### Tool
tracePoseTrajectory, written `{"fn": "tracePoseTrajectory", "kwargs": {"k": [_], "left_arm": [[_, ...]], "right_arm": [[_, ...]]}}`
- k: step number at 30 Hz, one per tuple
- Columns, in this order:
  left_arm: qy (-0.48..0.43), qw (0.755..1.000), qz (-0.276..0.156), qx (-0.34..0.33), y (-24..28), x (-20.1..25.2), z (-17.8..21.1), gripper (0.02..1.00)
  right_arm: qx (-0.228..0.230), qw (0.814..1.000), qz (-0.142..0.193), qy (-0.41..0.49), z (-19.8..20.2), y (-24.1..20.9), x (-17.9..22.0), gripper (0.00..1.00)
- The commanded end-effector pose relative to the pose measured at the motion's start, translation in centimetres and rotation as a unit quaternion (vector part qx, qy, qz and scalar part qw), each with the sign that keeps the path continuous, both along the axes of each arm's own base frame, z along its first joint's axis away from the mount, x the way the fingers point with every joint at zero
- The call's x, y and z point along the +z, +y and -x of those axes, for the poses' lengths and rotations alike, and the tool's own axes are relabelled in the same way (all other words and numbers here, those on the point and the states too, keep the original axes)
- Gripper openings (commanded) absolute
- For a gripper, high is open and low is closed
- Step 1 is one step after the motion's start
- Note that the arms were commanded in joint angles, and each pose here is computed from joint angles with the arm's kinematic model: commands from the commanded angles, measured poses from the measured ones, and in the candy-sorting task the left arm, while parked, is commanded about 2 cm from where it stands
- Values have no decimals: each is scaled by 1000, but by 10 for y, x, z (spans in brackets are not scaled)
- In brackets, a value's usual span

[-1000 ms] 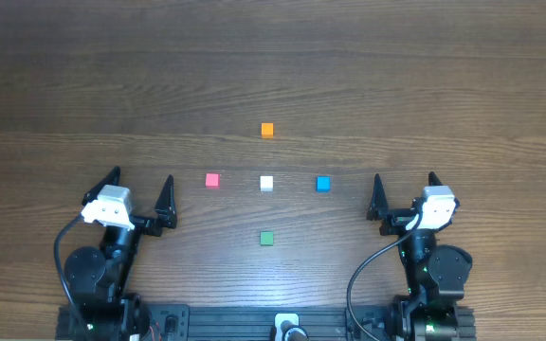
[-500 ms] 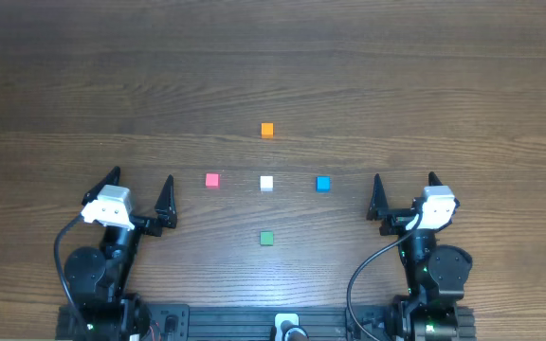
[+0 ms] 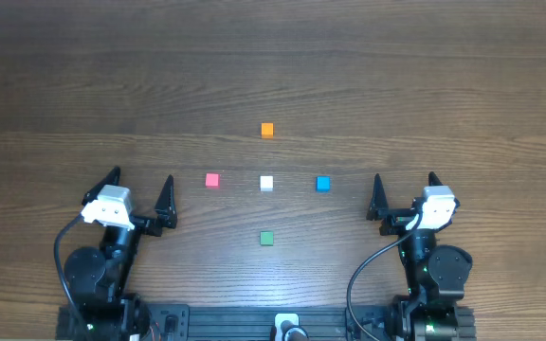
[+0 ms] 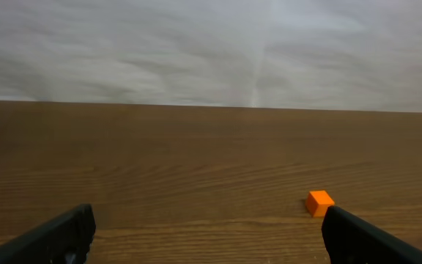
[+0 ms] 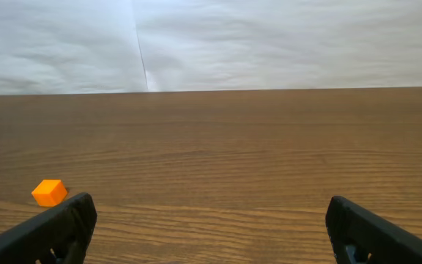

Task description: Stack Cubes

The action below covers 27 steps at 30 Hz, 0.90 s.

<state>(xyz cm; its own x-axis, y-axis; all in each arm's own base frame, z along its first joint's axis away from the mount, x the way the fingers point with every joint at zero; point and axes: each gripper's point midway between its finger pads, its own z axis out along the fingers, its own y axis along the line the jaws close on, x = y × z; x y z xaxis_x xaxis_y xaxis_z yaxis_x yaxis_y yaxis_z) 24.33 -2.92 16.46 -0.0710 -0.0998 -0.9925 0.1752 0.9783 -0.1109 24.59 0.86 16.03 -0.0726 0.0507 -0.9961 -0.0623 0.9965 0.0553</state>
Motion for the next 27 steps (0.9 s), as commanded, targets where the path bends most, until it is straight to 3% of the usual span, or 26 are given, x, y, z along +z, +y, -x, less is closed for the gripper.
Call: {"fn": "tracePoseTrajectory", "kwargs": {"k": [1,12,16,27], "left_arm": [[-2,1000,-7,-4,-1,-2,0,1000],[-1,1000,-7,-2,0,-3,0,1000],[12,1000,18,-7,-3,-6,0,998],[149,987,63,-26,-15,12,0,998]], "right_arm": [[-3,1000,3,-1,0,-1,-2,991],[-3,1000,3,-1,0,-1,-2,993],[-3,1000,3,-1,0,-1,-2,993],[-3,1000,3,-1,0,-1,-2,993]]}}
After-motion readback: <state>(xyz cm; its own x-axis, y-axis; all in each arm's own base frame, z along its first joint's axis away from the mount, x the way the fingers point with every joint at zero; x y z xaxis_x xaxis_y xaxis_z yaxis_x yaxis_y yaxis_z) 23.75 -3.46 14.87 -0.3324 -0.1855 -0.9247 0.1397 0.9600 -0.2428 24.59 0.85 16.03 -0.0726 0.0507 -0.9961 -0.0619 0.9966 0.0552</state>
